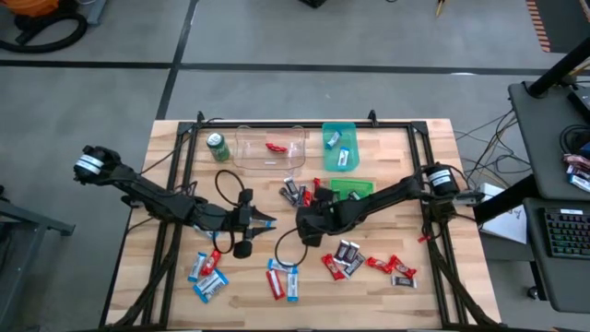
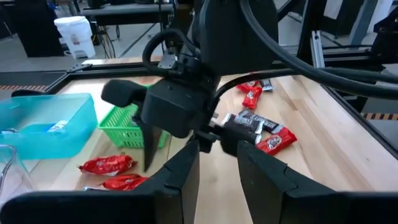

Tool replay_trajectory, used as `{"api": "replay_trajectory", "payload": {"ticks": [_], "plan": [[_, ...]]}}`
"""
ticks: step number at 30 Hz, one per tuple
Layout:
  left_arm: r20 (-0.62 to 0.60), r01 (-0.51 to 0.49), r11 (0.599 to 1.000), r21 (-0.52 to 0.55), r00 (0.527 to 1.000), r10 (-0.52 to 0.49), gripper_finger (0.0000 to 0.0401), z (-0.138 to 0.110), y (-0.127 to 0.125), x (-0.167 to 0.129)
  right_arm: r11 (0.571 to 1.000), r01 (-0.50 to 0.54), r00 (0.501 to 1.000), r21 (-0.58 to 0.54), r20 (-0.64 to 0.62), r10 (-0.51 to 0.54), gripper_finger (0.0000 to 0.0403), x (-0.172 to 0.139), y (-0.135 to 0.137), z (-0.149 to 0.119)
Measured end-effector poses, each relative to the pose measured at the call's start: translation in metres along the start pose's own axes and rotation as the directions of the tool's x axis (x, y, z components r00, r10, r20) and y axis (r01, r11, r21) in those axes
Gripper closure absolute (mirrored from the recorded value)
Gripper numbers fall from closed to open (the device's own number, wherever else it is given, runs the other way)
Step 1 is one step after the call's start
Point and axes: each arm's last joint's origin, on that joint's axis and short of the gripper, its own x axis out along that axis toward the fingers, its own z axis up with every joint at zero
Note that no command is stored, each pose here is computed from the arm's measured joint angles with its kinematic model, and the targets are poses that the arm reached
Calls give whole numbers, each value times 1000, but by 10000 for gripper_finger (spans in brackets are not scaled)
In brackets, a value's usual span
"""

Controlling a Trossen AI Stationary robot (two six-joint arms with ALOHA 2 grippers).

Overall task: Sort candy
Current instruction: Put the red chocolate bar into the transparent bin

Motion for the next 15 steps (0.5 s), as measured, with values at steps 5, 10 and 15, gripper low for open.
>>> {"api": "replay_trajectory", "payload": {"ticks": [5, 10, 15], "plan": [[-6, -1, 1000, 2, 1000, 1, 309, -1, 0, 1, 999, 22, 1000, 23, 6, -22, 229, 1, -3, 1], [-8, -1, 1000, 3, 1000, 1, 309, -2, 0, 2, 999, 25, 1000, 40, -10, -24, 227, 13, -2, -2], [-2, -1, 1000, 0, 1000, 1, 309, -2, -1, 2, 999, 34, 998, 28, -53, -33, 227, 33, 2, -9]]}}
